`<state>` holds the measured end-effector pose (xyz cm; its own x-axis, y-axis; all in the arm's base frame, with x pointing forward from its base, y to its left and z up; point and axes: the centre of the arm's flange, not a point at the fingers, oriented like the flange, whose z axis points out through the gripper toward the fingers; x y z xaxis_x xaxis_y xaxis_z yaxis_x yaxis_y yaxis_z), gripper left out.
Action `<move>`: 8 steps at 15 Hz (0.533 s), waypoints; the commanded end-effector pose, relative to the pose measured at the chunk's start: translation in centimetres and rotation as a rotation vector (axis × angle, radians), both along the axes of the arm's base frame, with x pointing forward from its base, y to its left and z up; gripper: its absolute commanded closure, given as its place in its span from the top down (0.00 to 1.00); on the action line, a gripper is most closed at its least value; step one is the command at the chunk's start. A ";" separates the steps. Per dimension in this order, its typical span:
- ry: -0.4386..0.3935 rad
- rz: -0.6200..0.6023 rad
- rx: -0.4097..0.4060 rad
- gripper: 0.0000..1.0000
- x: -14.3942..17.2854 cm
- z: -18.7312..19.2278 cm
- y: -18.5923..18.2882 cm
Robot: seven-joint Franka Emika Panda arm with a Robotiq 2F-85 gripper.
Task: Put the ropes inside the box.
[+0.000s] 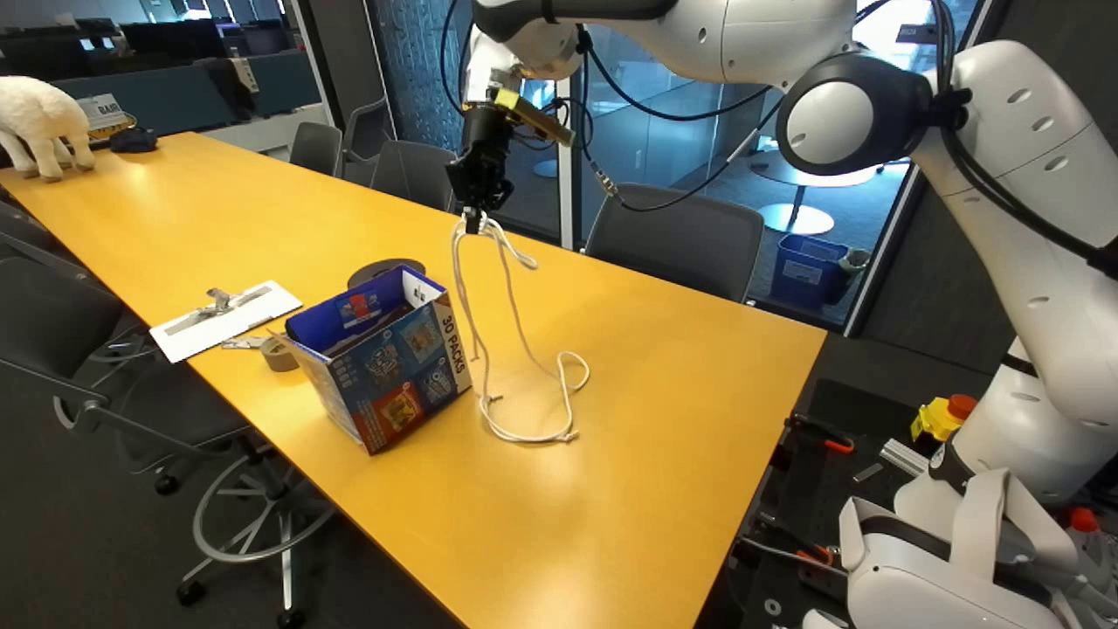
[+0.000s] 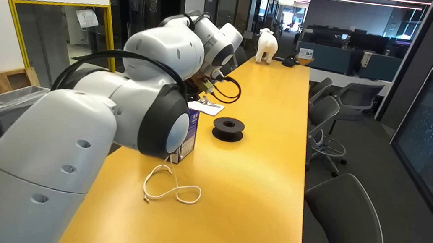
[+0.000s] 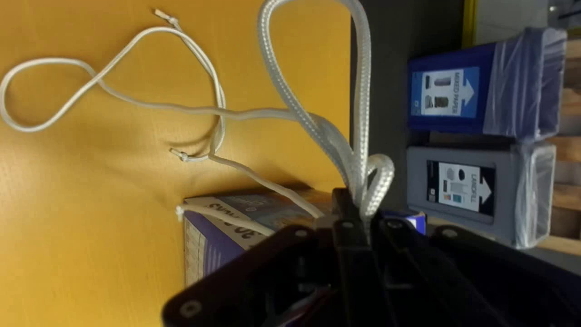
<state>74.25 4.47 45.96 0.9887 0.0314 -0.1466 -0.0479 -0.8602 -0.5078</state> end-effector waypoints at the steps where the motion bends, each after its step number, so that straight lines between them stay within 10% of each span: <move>1: -0.015 -0.191 0.056 0.01 6.4 4.1 2.3; 8: -0.120 -0.539 0.106 0.01 10.2 7.1 6.6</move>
